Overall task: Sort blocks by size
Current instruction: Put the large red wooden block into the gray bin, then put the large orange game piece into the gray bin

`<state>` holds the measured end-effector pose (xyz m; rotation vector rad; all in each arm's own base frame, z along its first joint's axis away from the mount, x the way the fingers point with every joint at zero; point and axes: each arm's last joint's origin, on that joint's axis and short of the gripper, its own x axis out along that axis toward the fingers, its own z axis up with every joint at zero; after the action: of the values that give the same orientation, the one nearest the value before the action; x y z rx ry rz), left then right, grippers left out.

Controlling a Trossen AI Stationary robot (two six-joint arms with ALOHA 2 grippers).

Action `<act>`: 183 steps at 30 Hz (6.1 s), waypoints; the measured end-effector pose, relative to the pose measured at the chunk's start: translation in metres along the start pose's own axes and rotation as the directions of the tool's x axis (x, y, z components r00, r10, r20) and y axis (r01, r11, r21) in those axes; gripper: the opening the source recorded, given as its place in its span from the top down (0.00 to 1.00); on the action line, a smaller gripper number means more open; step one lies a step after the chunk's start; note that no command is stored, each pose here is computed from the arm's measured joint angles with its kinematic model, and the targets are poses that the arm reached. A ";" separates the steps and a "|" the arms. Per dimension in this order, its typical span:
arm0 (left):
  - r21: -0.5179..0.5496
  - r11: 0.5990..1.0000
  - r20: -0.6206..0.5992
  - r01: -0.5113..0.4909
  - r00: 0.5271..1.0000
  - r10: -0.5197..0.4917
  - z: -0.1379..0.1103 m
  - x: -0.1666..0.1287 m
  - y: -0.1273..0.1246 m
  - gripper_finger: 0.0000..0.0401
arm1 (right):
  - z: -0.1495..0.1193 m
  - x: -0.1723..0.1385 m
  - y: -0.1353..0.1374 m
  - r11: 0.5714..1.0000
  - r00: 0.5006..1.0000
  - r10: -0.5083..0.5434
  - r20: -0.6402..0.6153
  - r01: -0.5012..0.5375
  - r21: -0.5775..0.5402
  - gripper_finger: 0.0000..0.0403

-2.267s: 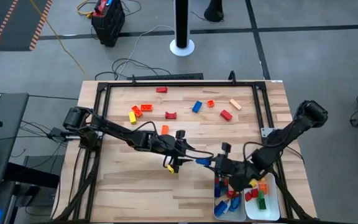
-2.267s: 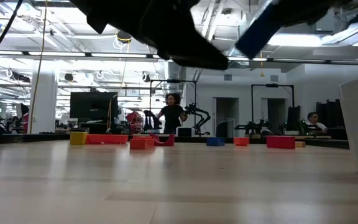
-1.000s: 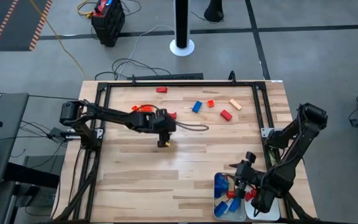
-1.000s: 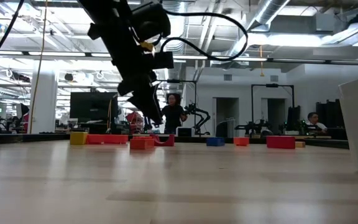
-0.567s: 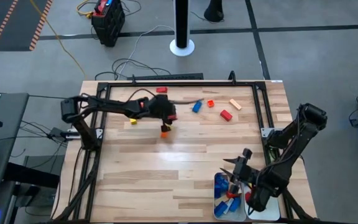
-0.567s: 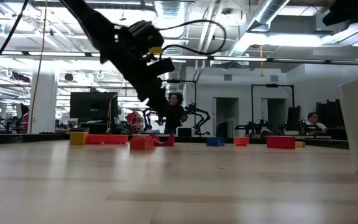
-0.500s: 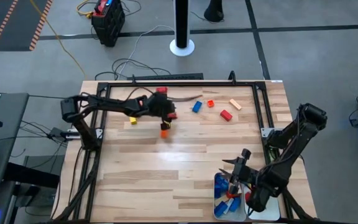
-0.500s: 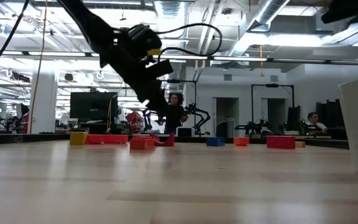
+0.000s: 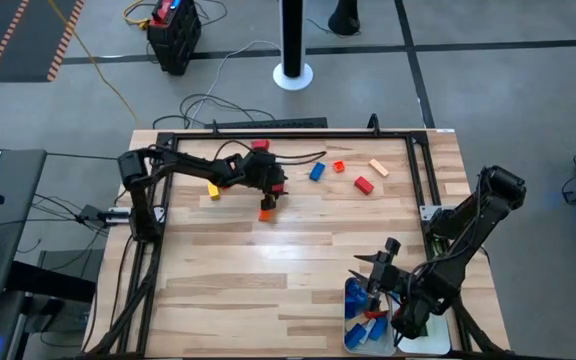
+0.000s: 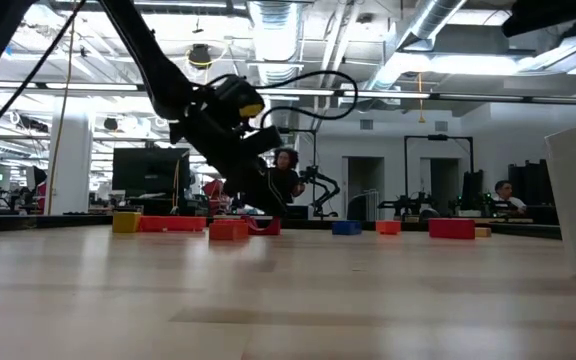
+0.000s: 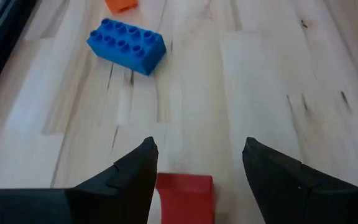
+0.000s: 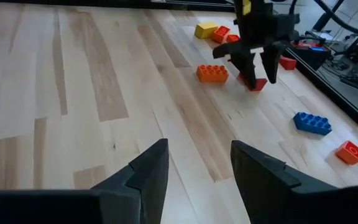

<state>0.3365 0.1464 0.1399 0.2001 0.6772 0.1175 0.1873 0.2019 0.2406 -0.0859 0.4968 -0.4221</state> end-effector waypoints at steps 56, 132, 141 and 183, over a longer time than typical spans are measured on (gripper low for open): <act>0.216 0.944 0.736 0.249 0.594 -0.325 0.131 -0.078 -0.175 0.70 | 0.027 0.082 -0.009 0.999 0.990 0.035 0.133 -0.038 0.025 0.39; -0.049 0.994 0.104 0.102 0.990 -0.096 0.087 -0.097 -0.160 0.31 | -0.040 0.003 0.007 0.930 0.912 0.305 -0.273 -0.224 0.291 0.31; -0.065 0.993 0.001 0.100 0.995 -0.100 0.076 -0.095 -0.158 0.33 | -0.036 0.001 0.004 0.947 0.916 0.265 -0.302 -0.188 0.262 0.31; -0.200 0.964 -0.186 -0.177 0.973 0.140 0.000 -0.038 -0.112 0.68 | 0.007 0.018 -0.013 0.996 0.997 -0.069 -0.022 0.070 0.057 0.30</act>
<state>0.3116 0.0309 0.1382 0.0349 0.8127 0.3642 0.2004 0.1821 0.2409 -0.0435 0.5019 -0.5051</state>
